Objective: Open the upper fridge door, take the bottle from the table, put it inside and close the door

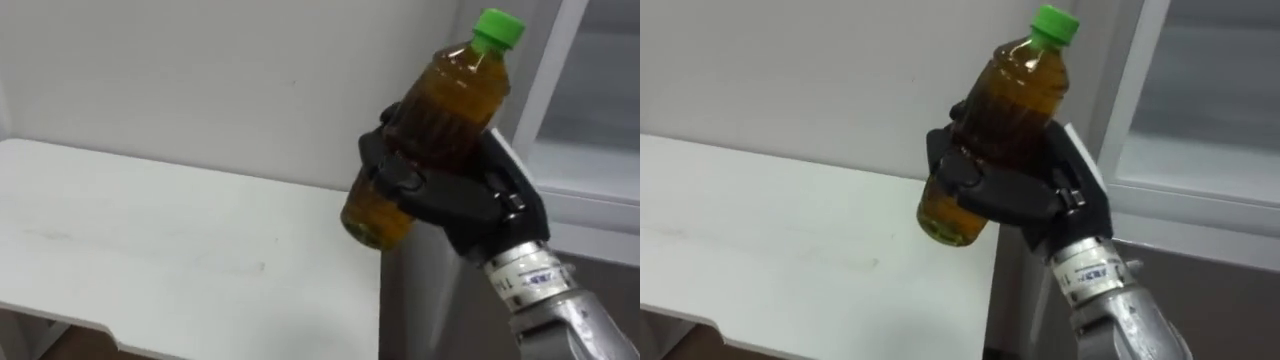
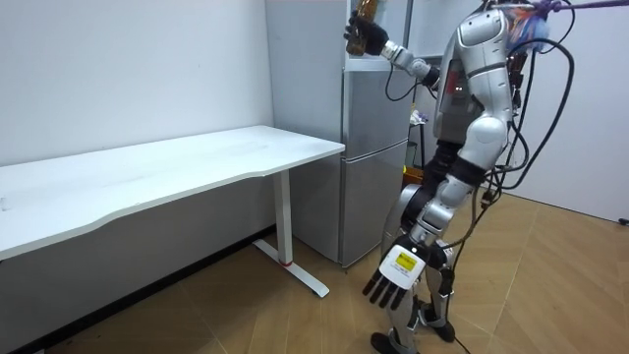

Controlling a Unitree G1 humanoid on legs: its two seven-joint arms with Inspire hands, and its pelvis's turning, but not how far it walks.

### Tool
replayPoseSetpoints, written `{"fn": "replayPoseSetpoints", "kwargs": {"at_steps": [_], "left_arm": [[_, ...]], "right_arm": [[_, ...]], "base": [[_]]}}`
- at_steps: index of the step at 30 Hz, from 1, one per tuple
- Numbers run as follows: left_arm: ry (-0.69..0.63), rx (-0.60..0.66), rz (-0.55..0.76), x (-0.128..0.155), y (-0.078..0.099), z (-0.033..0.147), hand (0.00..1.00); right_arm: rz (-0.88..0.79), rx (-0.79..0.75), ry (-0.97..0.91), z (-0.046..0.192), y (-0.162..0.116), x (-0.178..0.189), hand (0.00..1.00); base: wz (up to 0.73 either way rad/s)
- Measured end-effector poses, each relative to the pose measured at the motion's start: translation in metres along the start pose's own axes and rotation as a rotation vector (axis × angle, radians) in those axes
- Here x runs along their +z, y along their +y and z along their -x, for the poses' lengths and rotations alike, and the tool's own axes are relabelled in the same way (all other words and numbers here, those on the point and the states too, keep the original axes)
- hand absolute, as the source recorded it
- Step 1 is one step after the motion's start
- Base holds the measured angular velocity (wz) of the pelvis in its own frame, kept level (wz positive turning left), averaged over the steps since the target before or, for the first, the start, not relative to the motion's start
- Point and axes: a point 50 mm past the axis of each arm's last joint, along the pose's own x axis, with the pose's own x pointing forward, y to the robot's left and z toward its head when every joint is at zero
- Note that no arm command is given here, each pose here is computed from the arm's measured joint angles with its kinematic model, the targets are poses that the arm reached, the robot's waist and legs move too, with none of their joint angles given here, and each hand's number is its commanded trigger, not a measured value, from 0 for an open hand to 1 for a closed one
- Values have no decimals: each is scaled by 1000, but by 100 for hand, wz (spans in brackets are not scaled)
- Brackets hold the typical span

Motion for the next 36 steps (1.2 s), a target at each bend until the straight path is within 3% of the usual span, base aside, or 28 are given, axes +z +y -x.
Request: {"fn": "replayPoseSetpoints", "kwargs": {"at_steps": [15,36], "left_arm": [[-11,-15,-67,2,-7,0,0],[41,6,-84,-11,1,1,0]], "right_arm": [[61,-29,-55,7,-20,19,100],[247,-145,-148,11,-51,48,100]], "base": [[-5],[-1]]}}
